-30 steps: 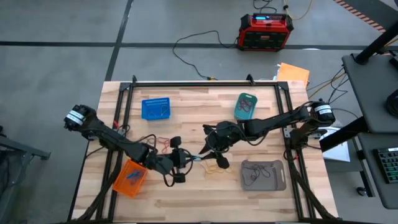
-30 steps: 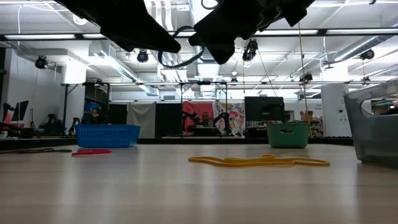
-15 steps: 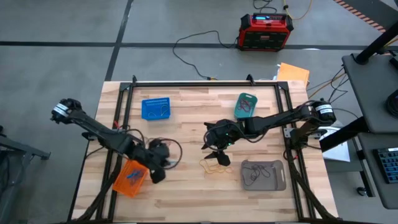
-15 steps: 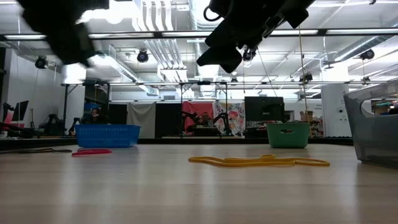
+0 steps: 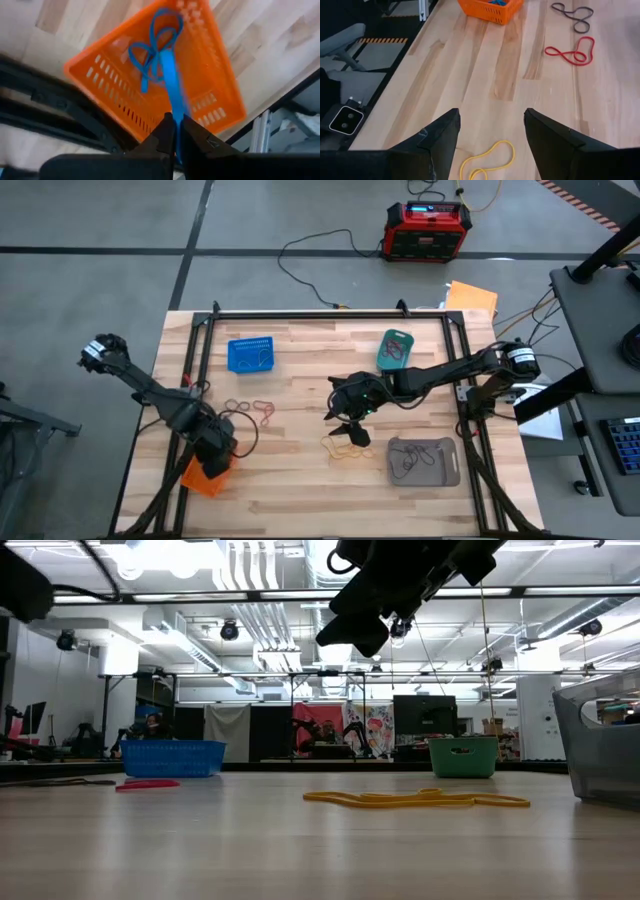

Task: Sort rubber bands into baskets
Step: Put the blue rubber band into the orange bin, then put the right yellow rubber band into the left blue bin

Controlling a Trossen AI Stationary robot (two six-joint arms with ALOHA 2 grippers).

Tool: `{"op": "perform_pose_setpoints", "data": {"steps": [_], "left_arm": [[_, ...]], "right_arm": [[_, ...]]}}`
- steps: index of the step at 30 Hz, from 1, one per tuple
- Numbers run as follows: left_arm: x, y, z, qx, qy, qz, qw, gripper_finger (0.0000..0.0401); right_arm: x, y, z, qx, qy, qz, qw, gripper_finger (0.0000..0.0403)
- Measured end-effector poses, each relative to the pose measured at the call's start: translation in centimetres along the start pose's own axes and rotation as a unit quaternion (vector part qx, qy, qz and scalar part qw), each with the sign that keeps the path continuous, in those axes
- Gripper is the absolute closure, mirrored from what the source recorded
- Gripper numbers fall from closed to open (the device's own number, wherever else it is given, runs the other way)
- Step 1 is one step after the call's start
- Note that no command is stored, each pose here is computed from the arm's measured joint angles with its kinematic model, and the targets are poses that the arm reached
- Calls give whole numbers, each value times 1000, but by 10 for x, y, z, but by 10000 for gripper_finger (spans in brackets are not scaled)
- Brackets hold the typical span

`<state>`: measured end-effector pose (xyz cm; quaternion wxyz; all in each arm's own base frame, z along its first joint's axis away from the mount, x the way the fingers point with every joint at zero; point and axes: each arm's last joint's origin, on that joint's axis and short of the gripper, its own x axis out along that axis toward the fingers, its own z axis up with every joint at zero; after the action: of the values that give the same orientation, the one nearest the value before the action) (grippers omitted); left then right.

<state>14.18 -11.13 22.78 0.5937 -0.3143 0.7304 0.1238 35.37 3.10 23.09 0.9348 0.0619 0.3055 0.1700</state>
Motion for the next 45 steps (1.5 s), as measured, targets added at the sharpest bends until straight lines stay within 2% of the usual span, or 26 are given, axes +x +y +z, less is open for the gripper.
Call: {"op": "perform_pose_setpoints", "data": {"steps": [12,25,28,31,33,35,37,40,42,45], "left_arm": [[16,-4,6,-16,22,52,998,392],[28,-7,10,-17,51,94,994,272],[25,-10,12,-16,17,90,996,257],[14,-23,18,0,-85,66,994,251],[6,-37,24,23,-198,37,979,250],[-5,-53,29,70,-308,2,949,251],[-14,-67,31,129,-384,-16,914,251],[-24,-80,33,197,-447,-22,873,251],[-27,-83,35,217,-464,-12,859,251],[-28,-82,36,228,-474,9,850,251]], "right_arm": [[1,0,-4,2,5,0,1000,188],[4,-2,-18,33,24,-2,999,188],[4,-2,-19,35,26,-2,999,188],[4,-2,-19,36,27,-2,999,188],[4,-2,-20,36,28,-2,999,188],[4,-2,-21,37,30,-2,999,188],[4,-2,-22,40,31,-3,999,188],[4,-3,-24,41,34,-3,999,188],[4,-3,-24,42,37,-3,998,188],[4,-3,-25,44,42,-4,998,188]]}}
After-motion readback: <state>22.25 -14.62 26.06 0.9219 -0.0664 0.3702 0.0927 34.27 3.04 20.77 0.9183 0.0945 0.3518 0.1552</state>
